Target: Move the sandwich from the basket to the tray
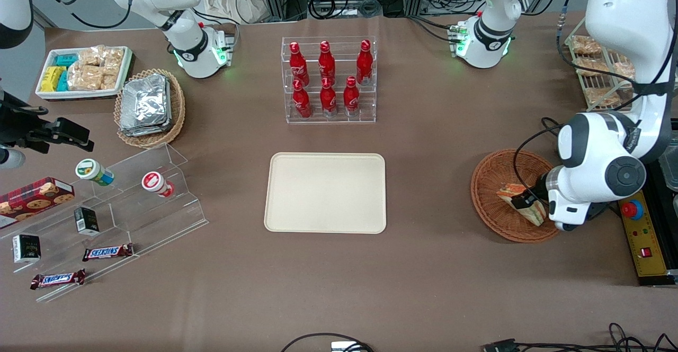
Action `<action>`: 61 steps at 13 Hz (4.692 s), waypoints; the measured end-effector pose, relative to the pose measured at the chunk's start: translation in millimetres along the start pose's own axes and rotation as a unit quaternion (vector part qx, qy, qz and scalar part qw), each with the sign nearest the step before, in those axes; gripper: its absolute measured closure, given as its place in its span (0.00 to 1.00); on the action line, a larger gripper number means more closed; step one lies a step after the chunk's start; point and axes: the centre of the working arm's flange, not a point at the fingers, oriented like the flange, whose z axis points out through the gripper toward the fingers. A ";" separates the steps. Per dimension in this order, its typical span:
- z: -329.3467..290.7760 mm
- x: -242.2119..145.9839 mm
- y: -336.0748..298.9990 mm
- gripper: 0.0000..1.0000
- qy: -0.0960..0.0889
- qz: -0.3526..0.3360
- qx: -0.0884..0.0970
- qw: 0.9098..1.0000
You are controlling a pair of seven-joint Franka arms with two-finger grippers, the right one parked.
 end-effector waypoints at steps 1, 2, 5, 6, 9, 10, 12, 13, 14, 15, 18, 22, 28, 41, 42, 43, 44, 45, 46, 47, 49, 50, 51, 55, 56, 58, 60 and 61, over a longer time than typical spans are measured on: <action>6.5 1.1 -0.4 0.00 -0.001 -0.002 0.002 1.000; 13.7 3.8 0.5 0.00 0.002 -0.003 -0.001 1.000; 36.0 10.7 3.7 0.00 0.008 -0.004 -0.007 1.000; 40.6 12.8 4.6 0.00 0.010 -0.004 -0.008 1.000; 43.2 18.5 1.9 0.04 0.018 -0.009 -0.013 1.000; 42.5 19.6 1.7 0.12 0.021 -0.011 -0.015 1.000; 41.5 20.1 2.1 0.37 0.024 -0.012 -0.017 0.999; 39.1 20.0 2.9 0.49 0.026 -0.013 -0.018 0.999; 33.0 19.1 4.9 0.57 0.031 -0.014 -0.021 0.999; 22.4 16.3 7.2 0.62 0.036 -0.012 -0.024 0.999; -32.9 -10.9 24.6 0.68 0.032 0.010 -0.008 0.999; -134.1 -55.6 64.4 0.81 0.038 0.060 0.001 0.997; -174.9 -132.0 147.9 0.81 0.032 0.176 -0.044 0.983; 52.3 -278.1 344.9 0.82 0.007 0.342 -0.046 0.939; 52.9 -277.8 344.7 0.82 0.006 0.342 -0.045 0.939; 52.4 -276.5 344.1 0.75 0.007 0.341 -0.044 0.939; 51.5 -275.1 343.7 0.67 0.008 0.341 -0.044 0.939; 49.4 -274.0 343.1 0.56 0.008 0.341 -0.044 0.939; 44.6 -272.8 341.5 0.44 0.008 0.340 -0.042 0.939; 37.3 -271.1 338.5 0.33 0.006 0.339 -0.036 0.940; 8.4 -265.8 328.6 0.13 0.008 0.336 -0.026 0.942; -12.3 -261.0 319.7 0.02 0.013 0.332 -0.020 0.943; -35.0 -252.5 306.3 0.00 0.021 0.326 -0.013 0.945; -97.4 -245.7 227.2 0.00 0.051 0.305 0.006 0.951; -107.3 -252.5 205.3 0.00 0.058 0.312 0.013 0.948; -124.8 -254.8 158.2 0.01 0.065 0.333 0.031 0.940; -146.1 -228.3 107.1 0.06 0.059 0.318 0.043 0.945; -157.9 -206.3 81.8 0.05 0.061 0.298 0.039 0.952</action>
